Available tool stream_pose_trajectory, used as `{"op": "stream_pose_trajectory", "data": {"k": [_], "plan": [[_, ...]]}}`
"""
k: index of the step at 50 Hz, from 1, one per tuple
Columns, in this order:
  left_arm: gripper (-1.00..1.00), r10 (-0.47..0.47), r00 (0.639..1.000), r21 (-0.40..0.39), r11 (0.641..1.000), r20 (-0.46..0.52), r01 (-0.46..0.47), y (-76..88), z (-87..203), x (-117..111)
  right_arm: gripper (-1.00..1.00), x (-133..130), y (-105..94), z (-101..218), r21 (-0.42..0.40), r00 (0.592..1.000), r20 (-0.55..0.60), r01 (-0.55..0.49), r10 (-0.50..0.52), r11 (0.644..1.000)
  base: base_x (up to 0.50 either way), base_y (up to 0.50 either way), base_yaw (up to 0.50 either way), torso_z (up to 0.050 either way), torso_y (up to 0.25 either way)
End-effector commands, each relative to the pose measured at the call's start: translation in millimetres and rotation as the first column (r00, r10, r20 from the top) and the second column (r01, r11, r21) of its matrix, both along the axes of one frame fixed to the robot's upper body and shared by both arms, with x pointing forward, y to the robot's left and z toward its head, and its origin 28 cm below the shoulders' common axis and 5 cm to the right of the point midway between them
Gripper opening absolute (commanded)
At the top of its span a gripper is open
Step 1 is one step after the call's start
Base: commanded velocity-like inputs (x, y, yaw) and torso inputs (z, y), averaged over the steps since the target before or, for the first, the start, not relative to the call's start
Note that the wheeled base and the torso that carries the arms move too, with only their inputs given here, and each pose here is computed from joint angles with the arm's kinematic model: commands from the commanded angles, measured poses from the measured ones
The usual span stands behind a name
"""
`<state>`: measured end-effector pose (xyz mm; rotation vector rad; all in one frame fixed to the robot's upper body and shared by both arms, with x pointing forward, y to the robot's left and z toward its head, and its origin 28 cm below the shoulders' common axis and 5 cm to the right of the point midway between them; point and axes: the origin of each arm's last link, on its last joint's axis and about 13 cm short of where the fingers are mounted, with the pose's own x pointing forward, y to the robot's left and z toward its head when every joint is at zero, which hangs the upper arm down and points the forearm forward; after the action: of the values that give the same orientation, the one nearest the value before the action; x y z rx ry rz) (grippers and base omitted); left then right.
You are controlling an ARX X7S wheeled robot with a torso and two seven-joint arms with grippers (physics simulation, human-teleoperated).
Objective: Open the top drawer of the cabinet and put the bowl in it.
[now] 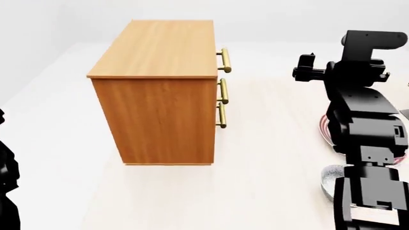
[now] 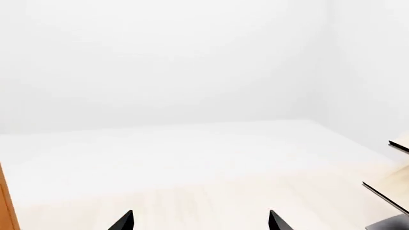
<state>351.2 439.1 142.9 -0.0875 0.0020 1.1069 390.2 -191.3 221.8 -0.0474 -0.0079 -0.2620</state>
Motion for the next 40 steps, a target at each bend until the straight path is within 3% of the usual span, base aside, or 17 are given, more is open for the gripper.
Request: {"op": "stream_pose_trajectory", "data": {"k": [1,29,31,35,37,40], "plan": [[1.0,-0.003,1.0,0.006,1.0,0.004,0.003,-0.3,3.2,1.3,1.0,-1.2,-1.4,2.8,0.015,1.0,-0.001,-0.002,0.002,1.0,0.5,0.0,0.0,0.0,0.0],[1.0,-0.004,1.0,0.011,1.0,0.011,0.004,-0.4,5.4,0.7,1.0,-3.0,-2.8,-2.1,0.024,1.0,-0.007,0.009,-0.008,1.0,0.48,0.0,0.0,0.0,0.001],[1.0,-0.004,1.0,0.011,1.0,0.012,0.003,-0.4,5.5,0.7,1.0,-3.3,-0.3,-1.6,0.12,1.0,0.006,-0.02,0.019,0.993,0.0,0.0,0.0,0.0,0.0],[1.0,-0.002,1.0,0.011,1.0,0.012,0.002,-0.2,4.9,1.2,1.0,-5.5,13.1,-0.5,0.282,0.992,0.033,-0.13,0.126,0.951,0.0,0.0,0.0,0.0,0.0],[1.0,-0.003,1.0,0.01,1.0,0.011,0.003,-1.0,4.2,1.8,1.0,-7.7,25.4,0.5,0.427,0.971,0.067,-0.234,0.228,0.873,0.0,0.0,0.0,0.0,0.0],[1.0,-0.007,1.0,0.011,1.0,0.01,0.007,-2.1,3.6,2.6,1.0,-10.4,39.7,1.4,0.577,0.94,0.119,-0.328,0.32,0.748,0.0,0.0,0.0,0.0,0.0]]}}
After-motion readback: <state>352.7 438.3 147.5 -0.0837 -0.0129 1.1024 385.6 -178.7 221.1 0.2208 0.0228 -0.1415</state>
